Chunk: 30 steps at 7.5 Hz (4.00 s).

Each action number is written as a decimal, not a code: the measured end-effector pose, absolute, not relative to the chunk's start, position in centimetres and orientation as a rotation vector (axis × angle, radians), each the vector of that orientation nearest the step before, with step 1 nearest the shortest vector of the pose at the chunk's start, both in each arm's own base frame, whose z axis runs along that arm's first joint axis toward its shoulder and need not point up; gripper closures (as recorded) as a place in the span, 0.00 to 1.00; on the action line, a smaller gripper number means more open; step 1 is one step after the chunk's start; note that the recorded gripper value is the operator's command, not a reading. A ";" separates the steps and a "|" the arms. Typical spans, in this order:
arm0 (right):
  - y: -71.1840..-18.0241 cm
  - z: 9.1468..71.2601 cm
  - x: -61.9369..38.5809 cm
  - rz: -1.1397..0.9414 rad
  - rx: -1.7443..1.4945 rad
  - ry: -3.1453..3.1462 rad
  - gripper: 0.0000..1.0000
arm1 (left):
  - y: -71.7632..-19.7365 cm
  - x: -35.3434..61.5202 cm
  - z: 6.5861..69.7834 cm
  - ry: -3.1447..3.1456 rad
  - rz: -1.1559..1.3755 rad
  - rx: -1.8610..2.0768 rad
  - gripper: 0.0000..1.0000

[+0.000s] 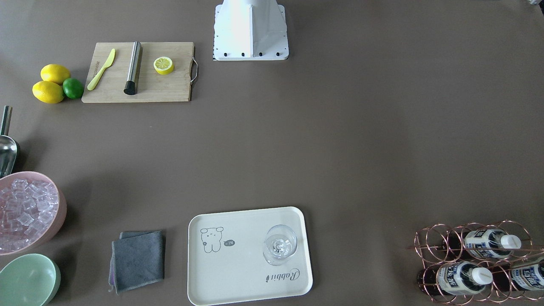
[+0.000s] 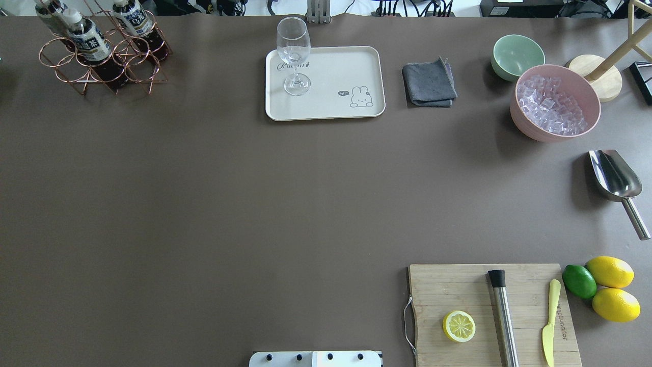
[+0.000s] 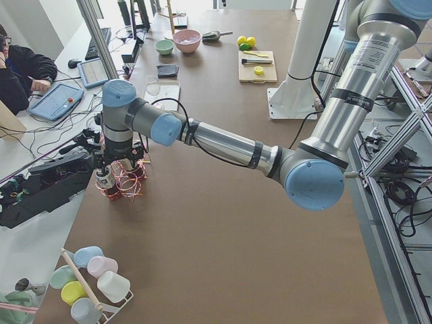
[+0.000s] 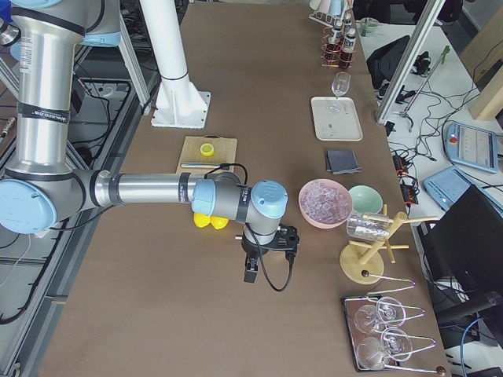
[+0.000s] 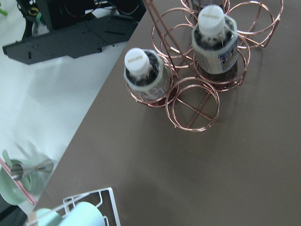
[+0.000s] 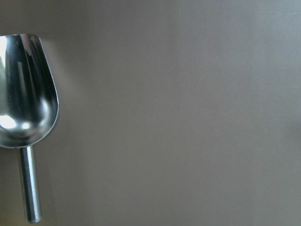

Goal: Take tea from basket to plate

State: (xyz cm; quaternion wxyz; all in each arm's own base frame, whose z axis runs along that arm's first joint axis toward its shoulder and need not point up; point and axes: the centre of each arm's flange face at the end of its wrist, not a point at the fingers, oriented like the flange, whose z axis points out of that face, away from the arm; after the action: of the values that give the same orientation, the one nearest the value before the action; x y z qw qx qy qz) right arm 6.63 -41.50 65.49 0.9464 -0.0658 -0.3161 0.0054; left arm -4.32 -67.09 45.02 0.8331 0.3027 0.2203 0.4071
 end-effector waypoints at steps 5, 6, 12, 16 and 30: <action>-41.5 65.9 6.8 0.012 -0.140 -0.623 0.00 | -74.7 2.9 35.0 0.334 1.022 0.719 0.02; -41.5 65.9 6.8 0.012 -0.139 -0.624 0.00 | -75.0 3.9 34.3 0.342 1.034 0.723 0.02; -41.8 65.7 6.8 0.010 -0.134 -0.624 0.00 | -76.3 8.9 33.6 0.409 1.151 0.730 0.02; -41.8 65.6 6.8 0.010 -0.133 -0.625 0.00 | -76.5 8.3 34.9 0.412 1.166 0.724 0.03; -42.3 65.3 6.6 0.007 -0.132 -0.629 0.00 | -76.5 2.9 31.7 0.433 1.205 0.875 1.00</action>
State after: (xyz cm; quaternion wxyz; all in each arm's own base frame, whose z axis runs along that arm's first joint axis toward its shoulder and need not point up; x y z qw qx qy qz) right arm 6.60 -42.31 65.31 0.9487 -0.0650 -0.3093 0.0037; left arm 2.93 -76.55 31.68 0.7141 0.3949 0.1955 0.5440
